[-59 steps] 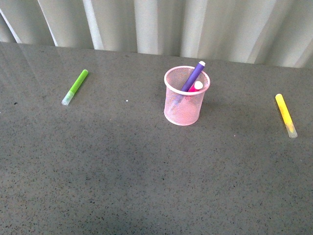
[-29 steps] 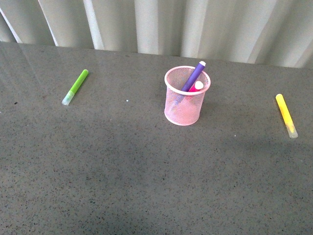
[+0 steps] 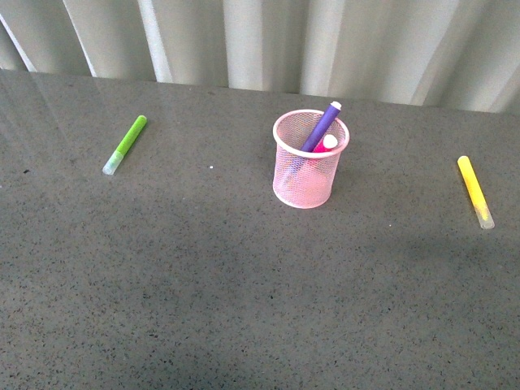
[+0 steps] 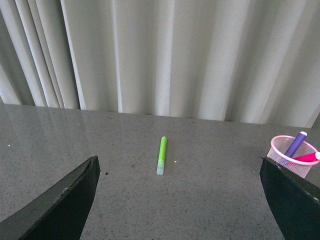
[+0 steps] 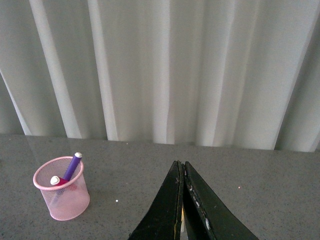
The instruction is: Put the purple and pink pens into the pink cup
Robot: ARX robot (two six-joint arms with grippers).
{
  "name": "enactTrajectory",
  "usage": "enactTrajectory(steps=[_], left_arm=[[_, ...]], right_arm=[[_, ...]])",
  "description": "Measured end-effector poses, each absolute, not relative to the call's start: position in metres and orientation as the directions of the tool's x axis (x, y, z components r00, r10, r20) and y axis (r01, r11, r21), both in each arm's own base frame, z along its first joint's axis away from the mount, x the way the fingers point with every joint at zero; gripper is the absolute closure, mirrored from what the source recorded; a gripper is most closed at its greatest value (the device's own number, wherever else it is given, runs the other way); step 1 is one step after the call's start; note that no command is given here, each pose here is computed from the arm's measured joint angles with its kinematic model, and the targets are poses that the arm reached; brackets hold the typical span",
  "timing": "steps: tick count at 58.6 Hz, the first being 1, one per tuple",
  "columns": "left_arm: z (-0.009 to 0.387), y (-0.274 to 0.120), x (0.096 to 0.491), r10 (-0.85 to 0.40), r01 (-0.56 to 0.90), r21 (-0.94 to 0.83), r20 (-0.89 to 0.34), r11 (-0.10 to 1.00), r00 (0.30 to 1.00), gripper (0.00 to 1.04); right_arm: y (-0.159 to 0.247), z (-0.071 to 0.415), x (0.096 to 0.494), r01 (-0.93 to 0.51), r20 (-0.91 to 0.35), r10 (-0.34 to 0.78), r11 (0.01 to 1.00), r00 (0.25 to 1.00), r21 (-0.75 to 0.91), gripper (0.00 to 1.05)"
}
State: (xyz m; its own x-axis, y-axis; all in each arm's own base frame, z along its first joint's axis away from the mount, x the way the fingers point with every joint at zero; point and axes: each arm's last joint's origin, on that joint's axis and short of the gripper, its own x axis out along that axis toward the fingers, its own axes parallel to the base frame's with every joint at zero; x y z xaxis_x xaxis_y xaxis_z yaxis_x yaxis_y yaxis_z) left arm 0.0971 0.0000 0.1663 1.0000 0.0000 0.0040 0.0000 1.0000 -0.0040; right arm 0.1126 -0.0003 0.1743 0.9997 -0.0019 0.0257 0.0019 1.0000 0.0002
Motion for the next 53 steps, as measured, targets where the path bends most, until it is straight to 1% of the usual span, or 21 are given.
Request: enactTrajectory(steps=[16,19,23,33,35,37,40,42,45,47,53], left_arm=[[0.166,0.000,0.097,0.000,0.000,-0.004,0.004,1.000,1.000,0.07],[0.166,0.000,0.097,0.000,0.000,-0.004,0.004,1.000,1.000,0.07],[0.166,0.000,0.097,0.000,0.000,-0.004,0.004,1.000,1.000,0.07],[0.166,0.000,0.097,0.000,0.000,-0.004,0.004,1.000,1.000,0.07],[0.166,0.000,0.097,0.000,0.000,-0.004,0.004,1.000,1.000,0.07],[0.166,0.000,0.097,0.000,0.000,-0.004,0.004,1.000,1.000,0.07],[0.166,0.000,0.097,0.000,0.000,-0.004,0.004,1.000,1.000,0.07],[0.166,0.000,0.097,0.000,0.000,-0.004,0.004,1.000,1.000,0.07],[0.166,0.000,0.097,0.000,0.000,-0.004,0.004,1.000,1.000,0.07],[0.166,0.000,0.097,0.000,0.000,-0.004,0.004,1.000,1.000,0.07],[0.166,0.000,0.097,0.000,0.000,-0.004,0.004,1.000,1.000,0.07]], right_arm=[[0.000,0.174,0.106,0.002,0.024,-0.002,1.000,1.000,0.001,1.01],[0.000,0.169,0.100,0.002,-0.012,-0.002,1.000,1.000,0.001,1.01],[0.000,0.171,0.097,0.002,0.023,-0.002,1.000,1.000,0.001,1.01],[0.000,0.171,0.097,0.002,0.019,-0.002,1.000,1.000,0.000,1.01],[0.000,0.171,0.097,0.002,0.019,-0.002,1.000,1.000,0.001,0.98],[0.000,0.171,0.097,0.002,0.019,-0.002,1.000,1.000,0.001,0.91],[0.000,0.171,0.097,0.002,0.019,-0.002,1.000,1.000,0.001,0.84],[0.000,0.171,0.097,0.003,0.019,-0.003,1.000,1.000,0.001,0.77],[0.000,0.171,0.097,0.002,0.019,-0.002,1.000,1.000,0.001,0.70],[0.000,0.171,0.097,0.002,0.019,-0.002,1.000,1.000,0.001,0.63],[0.000,0.171,0.097,0.002,0.019,-0.002,1.000,1.000,0.001,0.47]])
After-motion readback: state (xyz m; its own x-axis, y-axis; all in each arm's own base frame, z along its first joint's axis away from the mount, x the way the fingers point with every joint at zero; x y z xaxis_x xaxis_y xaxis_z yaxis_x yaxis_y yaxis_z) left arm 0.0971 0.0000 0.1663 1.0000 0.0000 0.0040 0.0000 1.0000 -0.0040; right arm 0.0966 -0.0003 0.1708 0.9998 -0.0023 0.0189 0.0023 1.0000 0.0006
